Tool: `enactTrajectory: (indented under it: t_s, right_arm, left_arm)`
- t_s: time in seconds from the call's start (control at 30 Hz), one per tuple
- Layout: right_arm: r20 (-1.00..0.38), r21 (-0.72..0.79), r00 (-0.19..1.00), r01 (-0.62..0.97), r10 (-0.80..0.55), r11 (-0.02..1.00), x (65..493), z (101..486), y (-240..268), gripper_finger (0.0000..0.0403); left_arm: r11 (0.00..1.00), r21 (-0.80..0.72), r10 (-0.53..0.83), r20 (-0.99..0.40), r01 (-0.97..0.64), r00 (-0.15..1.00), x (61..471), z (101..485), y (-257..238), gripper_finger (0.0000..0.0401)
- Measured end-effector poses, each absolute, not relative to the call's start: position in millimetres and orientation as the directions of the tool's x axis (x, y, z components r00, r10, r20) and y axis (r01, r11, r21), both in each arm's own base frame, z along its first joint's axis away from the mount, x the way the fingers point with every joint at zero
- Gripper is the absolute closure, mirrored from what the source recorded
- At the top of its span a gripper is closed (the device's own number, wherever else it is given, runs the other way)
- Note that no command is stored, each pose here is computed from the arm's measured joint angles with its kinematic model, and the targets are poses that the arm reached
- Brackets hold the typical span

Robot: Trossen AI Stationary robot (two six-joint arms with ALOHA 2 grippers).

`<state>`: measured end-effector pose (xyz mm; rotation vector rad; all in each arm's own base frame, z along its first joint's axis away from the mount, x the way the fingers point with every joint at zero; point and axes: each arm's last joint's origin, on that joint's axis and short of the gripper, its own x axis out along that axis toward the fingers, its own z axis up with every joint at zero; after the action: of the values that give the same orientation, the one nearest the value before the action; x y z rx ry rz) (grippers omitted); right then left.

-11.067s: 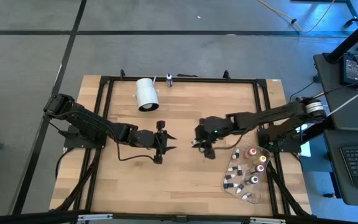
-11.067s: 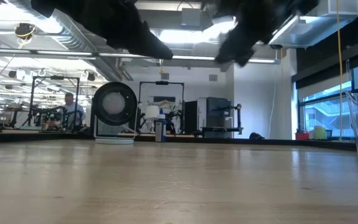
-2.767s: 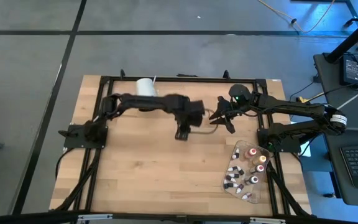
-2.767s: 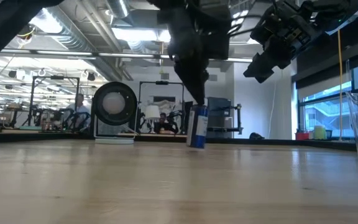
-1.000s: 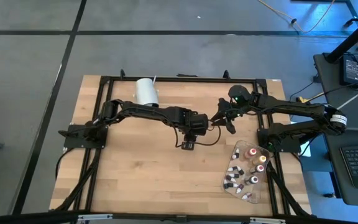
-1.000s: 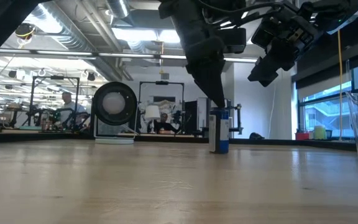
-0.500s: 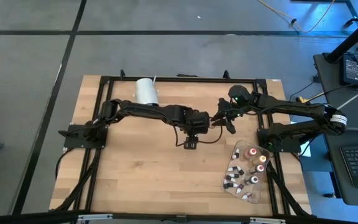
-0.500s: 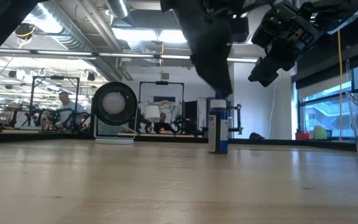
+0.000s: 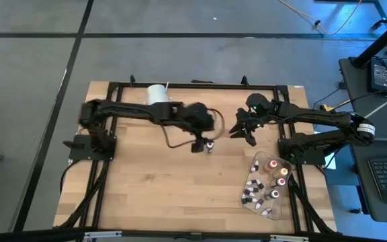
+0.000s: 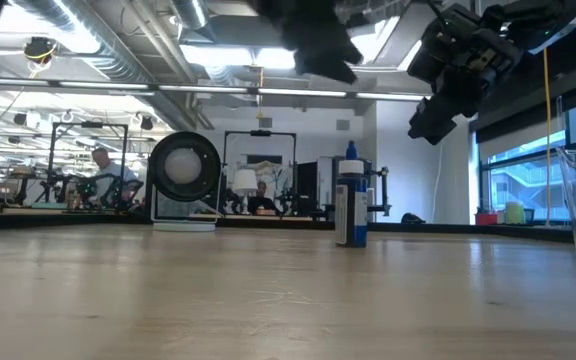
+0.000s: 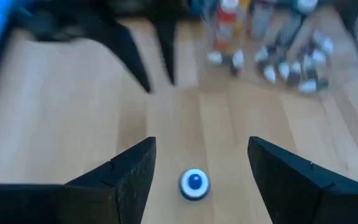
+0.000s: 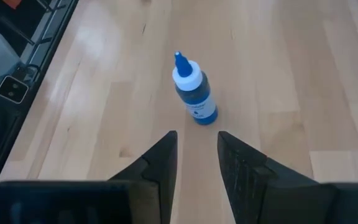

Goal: Pick & Place food coloring
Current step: Put the large blue food coloring bottle into the transparent bin

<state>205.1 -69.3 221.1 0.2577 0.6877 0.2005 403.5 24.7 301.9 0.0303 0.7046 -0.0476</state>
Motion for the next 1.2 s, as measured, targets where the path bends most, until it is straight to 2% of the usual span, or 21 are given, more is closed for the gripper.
enactTrajectory:
  t_s: [0.13,0.3,0.47,0.53,0.63,0.83,0.97,1.1,1.2]
  right_arm:
    - [-0.574,0.249,0.770,-0.160,0.279,0.955,209.5,223.9,-64.3,0.0286]
    - [-0.506,0.038,0.805,-0.339,0.310,0.940,222.3,232.2,-44.3,0.0286]
    - [-0.486,-0.128,0.857,-0.262,0.170,0.957,235.9,256.1,-29.6,0.0286]
    - [-0.479,-0.147,0.862,-0.264,0.164,0.953,241.5,265.0,-24.1,0.0286]
    - [-0.454,-0.147,0.870,-0.285,0.191,0.947,253.5,277.8,-17.6,0.0286]
    - [-0.374,-0.047,0.879,-0.336,0.296,0.941,278.0,289.8,-10.5,0.0286]
    - [-0.336,-0.093,0.895,-0.342,0.294,0.935,285.2,295.5,-10.7,0.0286]
    - [-0.343,-0.058,0.894,-0.326,0.287,0.944,285.7,293.0,-10.2,0.0283]
    - [-0.353,-0.037,0.889,-0.323,0.290,0.946,285.4,291.6,-8.1,0.0260]
  left_arm:
    - [1.000,-0.005,-0.001,-0.466,-0.002,0.885,366.4,304.4,31.0,0.0150]
    - [0.999,-0.012,0.029,-0.230,-0.032,0.973,316.5,294.8,33.4,0.0150]
    - [0.998,-0.026,0.048,-0.065,-0.050,0.997,272.5,289.8,33.0,0.0150]
    - [0.998,-0.022,0.054,-0.022,-0.054,0.998,258.4,290.4,32.4,0.0150]
    - [0.998,-0.005,0.055,0.000,-0.055,0.998,242.0,288.9,30.5,0.0150]
    - [0.998,0.008,0.055,0.036,-0.056,0.998,224.6,290.5,28.2,0.0150]
    - [0.998,0.013,0.055,0.027,-0.056,0.998,222.1,289.9,27.8,0.0150]
    - [0.998,0.026,0.059,0.017,-0.059,0.998,222.8,288.4,28.0,0.0150]
    - [0.998,0.028,0.064,0.015,-0.065,0.998,223.0,288.1,28.2,0.0150]
